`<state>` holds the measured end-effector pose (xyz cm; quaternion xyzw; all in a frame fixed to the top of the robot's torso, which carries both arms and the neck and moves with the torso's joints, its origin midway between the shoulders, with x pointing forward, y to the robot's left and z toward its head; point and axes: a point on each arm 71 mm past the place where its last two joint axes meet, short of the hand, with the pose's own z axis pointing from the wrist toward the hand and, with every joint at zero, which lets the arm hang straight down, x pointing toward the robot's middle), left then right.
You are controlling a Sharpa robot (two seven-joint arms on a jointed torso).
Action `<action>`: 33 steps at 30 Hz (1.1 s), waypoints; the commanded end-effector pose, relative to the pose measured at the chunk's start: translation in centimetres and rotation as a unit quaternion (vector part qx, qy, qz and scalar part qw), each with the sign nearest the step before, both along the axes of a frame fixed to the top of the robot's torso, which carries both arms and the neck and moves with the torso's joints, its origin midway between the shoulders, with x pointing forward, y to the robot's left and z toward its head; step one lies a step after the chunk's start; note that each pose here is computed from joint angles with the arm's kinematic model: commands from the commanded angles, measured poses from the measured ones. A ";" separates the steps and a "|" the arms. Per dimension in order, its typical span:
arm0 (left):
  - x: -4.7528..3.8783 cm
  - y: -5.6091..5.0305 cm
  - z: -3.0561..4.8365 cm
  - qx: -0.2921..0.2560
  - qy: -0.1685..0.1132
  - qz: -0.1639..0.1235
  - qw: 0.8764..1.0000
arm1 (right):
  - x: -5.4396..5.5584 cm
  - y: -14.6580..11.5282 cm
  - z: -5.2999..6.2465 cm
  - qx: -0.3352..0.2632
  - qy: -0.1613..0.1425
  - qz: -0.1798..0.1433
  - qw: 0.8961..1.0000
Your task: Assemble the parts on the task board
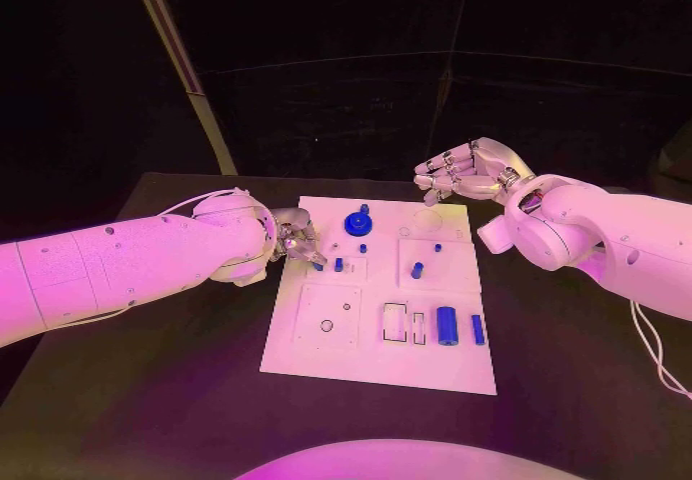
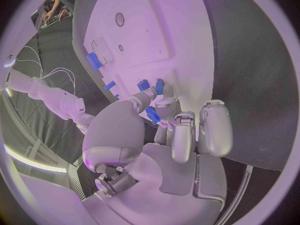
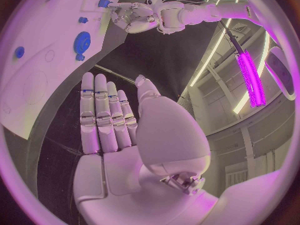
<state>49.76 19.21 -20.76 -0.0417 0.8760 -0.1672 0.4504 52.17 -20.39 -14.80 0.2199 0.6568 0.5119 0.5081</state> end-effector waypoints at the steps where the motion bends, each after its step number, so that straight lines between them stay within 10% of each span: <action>1: -0.17 -0.1 -0.42 -0.001 0.018 -0.003 1.000 | 0.0 0.2 0.2 0.003 -0.004 0.007 1.000; 33: 0.39 -0.2 -0.62 0.007 0.024 0.021 0.999 | -0.1 0.2 0.2 0.003 -0.003 0.008 1.000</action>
